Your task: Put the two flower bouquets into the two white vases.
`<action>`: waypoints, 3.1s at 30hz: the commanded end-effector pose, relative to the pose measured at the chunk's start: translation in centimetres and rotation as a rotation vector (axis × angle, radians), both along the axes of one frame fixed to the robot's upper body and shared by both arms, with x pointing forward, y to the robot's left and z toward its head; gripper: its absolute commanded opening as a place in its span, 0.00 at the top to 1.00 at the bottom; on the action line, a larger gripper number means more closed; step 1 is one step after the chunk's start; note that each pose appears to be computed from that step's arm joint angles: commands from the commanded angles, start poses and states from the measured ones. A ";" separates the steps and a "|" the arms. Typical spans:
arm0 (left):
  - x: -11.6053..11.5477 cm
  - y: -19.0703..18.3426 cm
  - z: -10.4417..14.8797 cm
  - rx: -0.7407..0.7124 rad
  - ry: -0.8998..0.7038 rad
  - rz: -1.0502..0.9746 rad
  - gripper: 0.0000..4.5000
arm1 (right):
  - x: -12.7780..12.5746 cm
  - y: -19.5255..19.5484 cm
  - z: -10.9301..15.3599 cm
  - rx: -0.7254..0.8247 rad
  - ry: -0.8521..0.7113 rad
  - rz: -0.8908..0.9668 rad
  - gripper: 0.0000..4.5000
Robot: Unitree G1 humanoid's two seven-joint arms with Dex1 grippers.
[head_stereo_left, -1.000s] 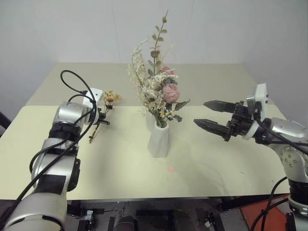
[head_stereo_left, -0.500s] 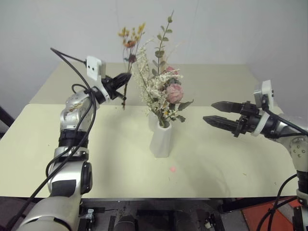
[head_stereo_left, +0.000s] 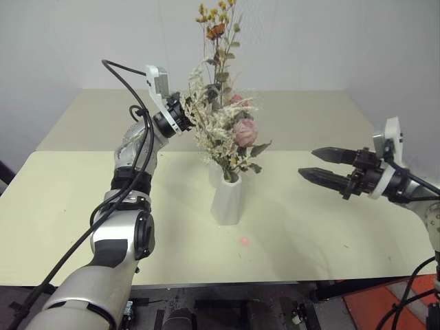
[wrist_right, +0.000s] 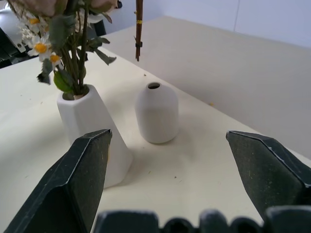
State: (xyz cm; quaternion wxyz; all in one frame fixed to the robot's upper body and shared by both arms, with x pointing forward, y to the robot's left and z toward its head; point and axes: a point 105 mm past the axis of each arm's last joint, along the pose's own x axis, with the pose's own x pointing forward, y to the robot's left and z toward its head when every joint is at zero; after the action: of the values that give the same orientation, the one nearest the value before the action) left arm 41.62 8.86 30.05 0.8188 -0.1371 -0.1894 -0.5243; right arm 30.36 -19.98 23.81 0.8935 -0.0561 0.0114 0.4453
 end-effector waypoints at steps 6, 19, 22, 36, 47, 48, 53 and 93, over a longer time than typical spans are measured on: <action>-0.1 -1.2 0.2 0.006 -0.046 -0.013 0.98 | -0.6 -0.1 1.7 0.013 -0.072 -0.023 0.00; 0.7 -3.3 -1.7 0.046 -0.009 0.001 0.98 | -1.1 -0.2 1.8 0.030 -0.085 -0.050 0.00; 0.7 -3.4 -1.8 0.048 -0.006 0.003 0.98 | -1.2 -0.2 1.8 0.033 -0.087 -0.055 0.00; 0.5 -3.4 -0.8 0.034 -0.034 -0.015 0.98 | -1.2 -0.1 1.7 0.042 -0.082 -0.061 0.00; 0.8 -3.2 -0.1 0.028 -0.044 0.018 0.98 | -1.2 0.0 1.5 0.053 -0.082 -0.072 0.00; 0.9 -3.2 -0.1 0.029 -0.044 0.018 0.98 | -1.2 0.0 1.5 0.053 -0.082 -0.072 0.00; 0.8 -3.5 0.0 0.036 -0.054 0.017 0.98 | -1.3 -0.1 1.5 0.055 -0.084 -0.080 0.00; 1.2 -4.2 -3.3 0.100 0.006 0.034 0.98 | -1.1 -0.2 1.2 0.064 -0.080 -0.104 0.00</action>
State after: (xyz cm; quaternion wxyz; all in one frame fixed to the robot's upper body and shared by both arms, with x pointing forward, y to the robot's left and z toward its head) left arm 43.10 4.84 25.40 0.8409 -0.1036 -0.1395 -0.5126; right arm 29.36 -20.21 23.96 0.9161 -0.0365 -0.0132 0.3991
